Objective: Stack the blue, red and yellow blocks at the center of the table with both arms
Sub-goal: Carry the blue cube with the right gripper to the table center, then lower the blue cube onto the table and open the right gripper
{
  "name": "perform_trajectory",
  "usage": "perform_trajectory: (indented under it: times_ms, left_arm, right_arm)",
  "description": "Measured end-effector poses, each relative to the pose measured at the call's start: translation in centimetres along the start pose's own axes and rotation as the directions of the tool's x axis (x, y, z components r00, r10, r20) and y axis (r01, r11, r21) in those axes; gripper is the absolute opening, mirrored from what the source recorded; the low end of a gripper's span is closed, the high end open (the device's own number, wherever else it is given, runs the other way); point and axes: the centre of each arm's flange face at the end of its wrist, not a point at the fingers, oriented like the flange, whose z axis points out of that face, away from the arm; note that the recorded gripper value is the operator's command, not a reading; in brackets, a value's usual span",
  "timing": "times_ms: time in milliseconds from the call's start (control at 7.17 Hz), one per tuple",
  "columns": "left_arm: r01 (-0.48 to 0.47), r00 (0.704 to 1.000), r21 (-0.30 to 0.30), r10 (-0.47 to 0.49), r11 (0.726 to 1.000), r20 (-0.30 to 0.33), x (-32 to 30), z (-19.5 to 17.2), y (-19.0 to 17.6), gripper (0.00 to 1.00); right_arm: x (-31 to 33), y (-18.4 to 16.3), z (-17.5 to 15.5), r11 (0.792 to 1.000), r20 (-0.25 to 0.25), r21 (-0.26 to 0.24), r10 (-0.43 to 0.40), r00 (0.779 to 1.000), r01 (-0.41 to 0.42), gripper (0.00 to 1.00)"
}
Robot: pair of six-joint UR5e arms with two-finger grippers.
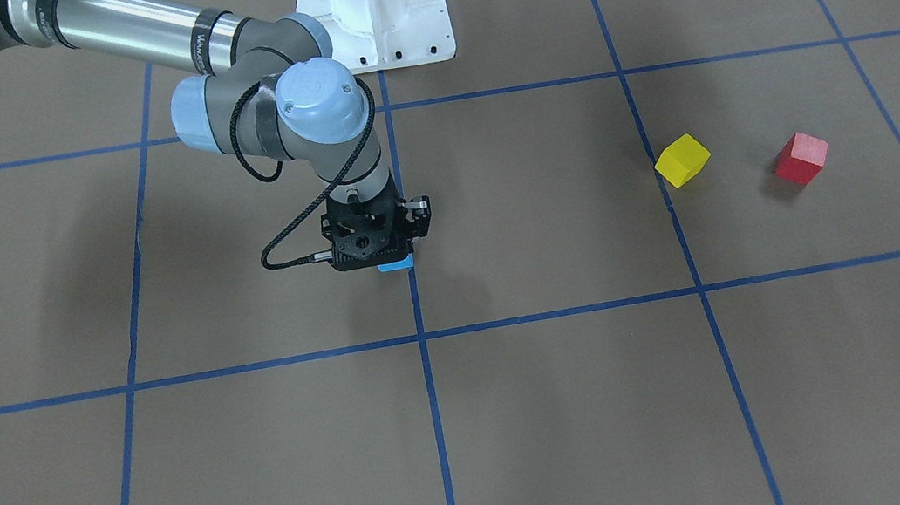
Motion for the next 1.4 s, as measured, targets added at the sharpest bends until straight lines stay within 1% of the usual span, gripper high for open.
perform_trajectory:
  times_ms: [279, 558, 698, 837, 977, 1256, 1395]
  left_arm:
    - [0.006, 1.0, 0.0, -0.006, 1.0, 0.001, 0.0, 0.0, 0.0, 1.0]
    - [0.017, 1.0, 0.001, -0.017, 1.0, 0.0, 0.1, 0.0, 0.0, 1.0]
    - [0.018, 1.0, 0.001, -0.018, 1.0, 0.0, 0.1, -0.1, 0.0, 1.0]
    - [0.02, 1.0, 0.003, -0.02, 1.0, 0.0, 0.1, -0.1, 0.0, 0.99]
    - [0.026, 1.0, 0.004, -0.026, 1.0, 0.0, 0.2, -0.2, 0.0, 1.0]
    - [0.045, 0.999, 0.0, -0.045, 0.999, 0.001, 0.1, 0.0, -0.1, 1.0]
    - [0.067, 0.998, -0.009, -0.067, 0.998, 0.001, 0.3, 0.5, -0.3, 0.99]
  right_arm:
    - [-0.8, 0.3, 0.4, 1.0, -0.005, 0.008, 0.023, 1.0, -0.023, 0.0]
    - [-1.5, 1.0, 1.2, 1.0, 0.003, 0.013, 0.022, 1.0, -0.022, 0.0]
    - [-1.6, 1.3, 1.4, 1.0, 0.004, 0.017, 0.02, 1.0, -0.02, 0.96]
    - [-1.6, 1.4, 1.5, 1.0, 0.004, 0.019, 0.016, 1.0, -0.016, 1.0]
    - [-1.6, 1.4, 1.5, 1.0, 0.004, 0.02, 0.008, 1.0, -0.008, 1.0]
    - [-1.5, 1.4, 1.6, 0.999, 0.001, 0.018, -0.038, 0.999, 0.038, 1.0]
    - [-1.6, 1.4, 0.8, 0.998, 0.014, 0.02, -0.052, 0.999, 0.052, 1.0]
